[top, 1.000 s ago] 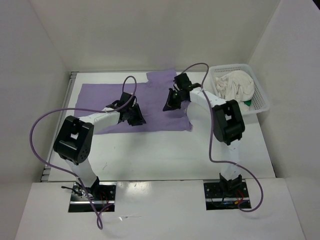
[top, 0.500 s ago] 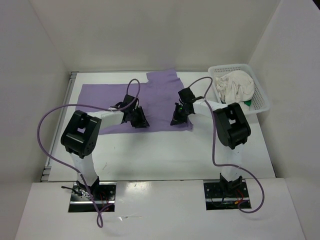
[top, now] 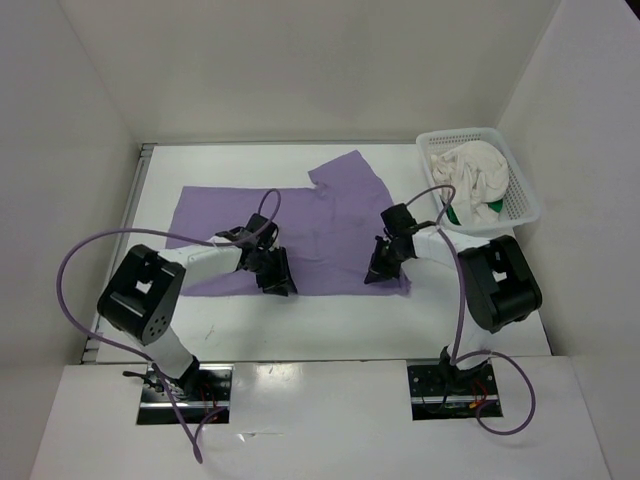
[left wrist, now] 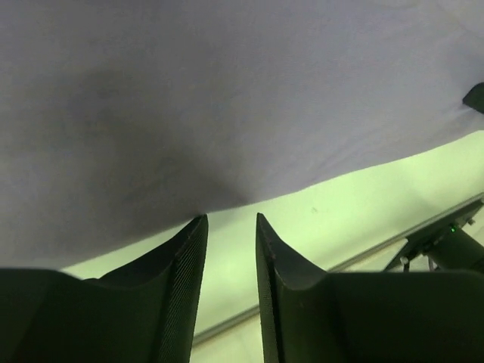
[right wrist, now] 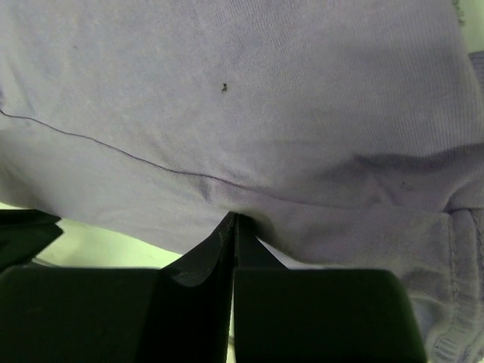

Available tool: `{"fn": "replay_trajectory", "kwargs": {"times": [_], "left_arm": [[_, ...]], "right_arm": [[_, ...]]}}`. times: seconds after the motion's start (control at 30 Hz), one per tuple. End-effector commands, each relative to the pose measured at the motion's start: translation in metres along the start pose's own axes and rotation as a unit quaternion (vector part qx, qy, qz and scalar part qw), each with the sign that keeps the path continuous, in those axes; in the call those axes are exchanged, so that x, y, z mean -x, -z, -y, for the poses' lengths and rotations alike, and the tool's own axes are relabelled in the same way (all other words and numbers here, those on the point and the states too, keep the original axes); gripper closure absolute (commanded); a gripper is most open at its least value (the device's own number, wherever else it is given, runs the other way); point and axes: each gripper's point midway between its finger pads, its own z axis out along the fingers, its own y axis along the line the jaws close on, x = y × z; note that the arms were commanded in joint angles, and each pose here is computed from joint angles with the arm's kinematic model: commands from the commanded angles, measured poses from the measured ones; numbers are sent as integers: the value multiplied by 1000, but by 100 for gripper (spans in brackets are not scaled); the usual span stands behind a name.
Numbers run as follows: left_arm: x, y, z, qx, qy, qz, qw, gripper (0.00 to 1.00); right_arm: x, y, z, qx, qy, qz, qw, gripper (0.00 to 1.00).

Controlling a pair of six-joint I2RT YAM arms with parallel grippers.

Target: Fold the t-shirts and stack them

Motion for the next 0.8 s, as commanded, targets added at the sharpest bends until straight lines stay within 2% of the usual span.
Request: {"fn": "replay_trajectory", "kwargs": {"times": [0.0,0.07,0.1,0.13,0.17,0.2,0.23,0.27,0.3,0.33,0.37,0.43,0.57,0.6,0.63,0.7,0.73,0.77], "left_arm": [[1,29,25,-30,-18,-9,999,61],[24,54,44,-53,-24,41,997,61],[40,67,48,-61,-21,69,996,61],[51,76,44,-63,-10,86,994,61],[71,91,46,-72,-6,115,991,61],[103,107,23,-55,17,159,986,62],[124,117,14,-51,27,186,981,64],[142,131,7,-52,35,212,975,65],[176,147,-16,-39,60,251,965,67],[193,154,-29,-27,74,273,959,69],[214,152,-48,-4,90,294,951,71],[252,175,-72,15,105,339,935,73],[301,172,-126,87,139,372,914,75],[320,188,-131,99,138,398,902,75],[332,193,-139,122,139,412,892,73],[344,177,-163,156,143,394,895,65],[361,193,-168,174,143,413,883,56],[366,174,-183,190,145,396,886,51]], "right_arm": [[-36,8,32,-54,-20,-56,997,100],[-30,16,22,-37,-14,-42,998,100],[-27,21,17,-34,-13,-38,999,97],[-20,26,12,-31,-10,-27,999,97],[-14,32,5,-23,-1,-18,1000,89],[7,47,-7,-5,1,10,1000,79],[17,52,-11,2,7,22,1000,77],[29,59,-15,7,4,40,999,77],[45,64,-18,14,5,58,998,82],[54,63,-24,23,14,70,997,88],[57,61,-25,22,22,70,997,98],[74,58,-38,38,33,85,995,100],[93,55,-52,55,40,100,993,100],[97,56,-58,62,46,101,992,100],[97,55,-61,69,54,96,992,100],[99,53,-66,78,63,89,991,100],[98,49,-64,75,61,84,992,99],[97,49,-65,78,67,82,991,99]]}}
